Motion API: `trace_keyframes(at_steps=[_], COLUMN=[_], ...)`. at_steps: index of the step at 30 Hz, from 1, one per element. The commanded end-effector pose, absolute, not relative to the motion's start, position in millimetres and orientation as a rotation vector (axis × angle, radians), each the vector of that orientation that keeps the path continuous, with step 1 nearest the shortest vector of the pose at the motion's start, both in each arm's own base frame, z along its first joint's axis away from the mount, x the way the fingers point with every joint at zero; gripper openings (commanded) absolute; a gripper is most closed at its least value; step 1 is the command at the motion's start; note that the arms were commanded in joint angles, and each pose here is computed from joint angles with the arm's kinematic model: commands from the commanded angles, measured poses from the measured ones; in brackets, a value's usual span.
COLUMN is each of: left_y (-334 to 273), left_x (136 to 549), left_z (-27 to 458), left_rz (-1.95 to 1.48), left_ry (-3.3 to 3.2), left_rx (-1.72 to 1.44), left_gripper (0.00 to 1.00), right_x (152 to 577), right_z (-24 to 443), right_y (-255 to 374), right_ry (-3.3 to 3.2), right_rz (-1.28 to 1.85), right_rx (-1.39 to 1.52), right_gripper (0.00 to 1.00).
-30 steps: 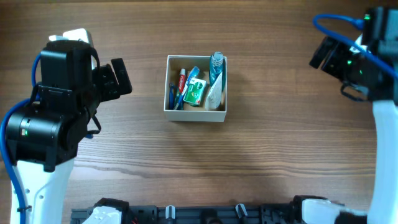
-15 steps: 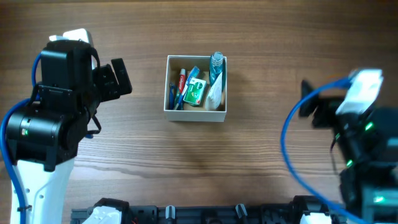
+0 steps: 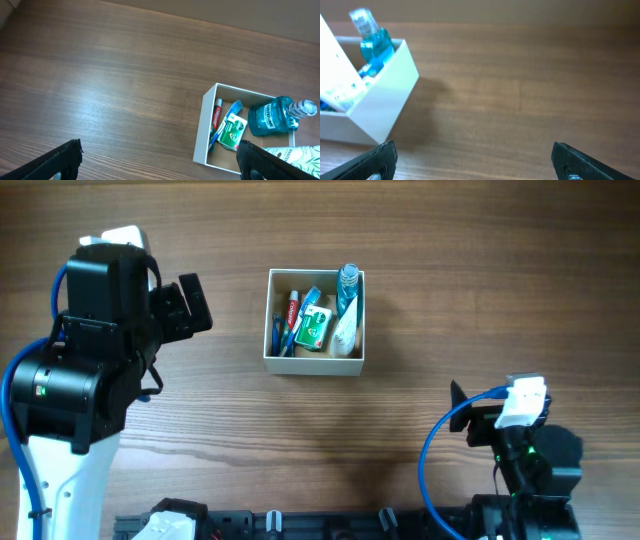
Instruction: Pack container
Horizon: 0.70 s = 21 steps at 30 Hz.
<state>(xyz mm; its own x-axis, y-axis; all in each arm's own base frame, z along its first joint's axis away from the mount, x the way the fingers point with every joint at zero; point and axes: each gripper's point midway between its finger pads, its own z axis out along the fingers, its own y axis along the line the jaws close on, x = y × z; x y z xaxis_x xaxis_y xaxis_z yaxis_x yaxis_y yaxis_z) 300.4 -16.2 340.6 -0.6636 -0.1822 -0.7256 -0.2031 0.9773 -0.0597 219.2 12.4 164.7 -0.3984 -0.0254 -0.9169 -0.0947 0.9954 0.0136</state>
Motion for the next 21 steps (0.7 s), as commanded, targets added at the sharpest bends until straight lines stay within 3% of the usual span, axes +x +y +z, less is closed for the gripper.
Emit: trace_keyframes(at_steps=[1, 21], left_y=[-8, -8], left_x=[301, 301], left_z=[342, 342], left_rz=[0.071, 0.071], left_ry=[2.296, 2.296], left_rx=[-0.311, -0.311], left_gripper=[1.0, 1.0], right_x=[218, 215], right_z=[148, 128], right_y=[21, 24], right_ry=[1.971, 1.942], right_rz=[0.127, 0.156], right_rx=[-0.113, -0.104], right_gripper=[1.0, 1.0])
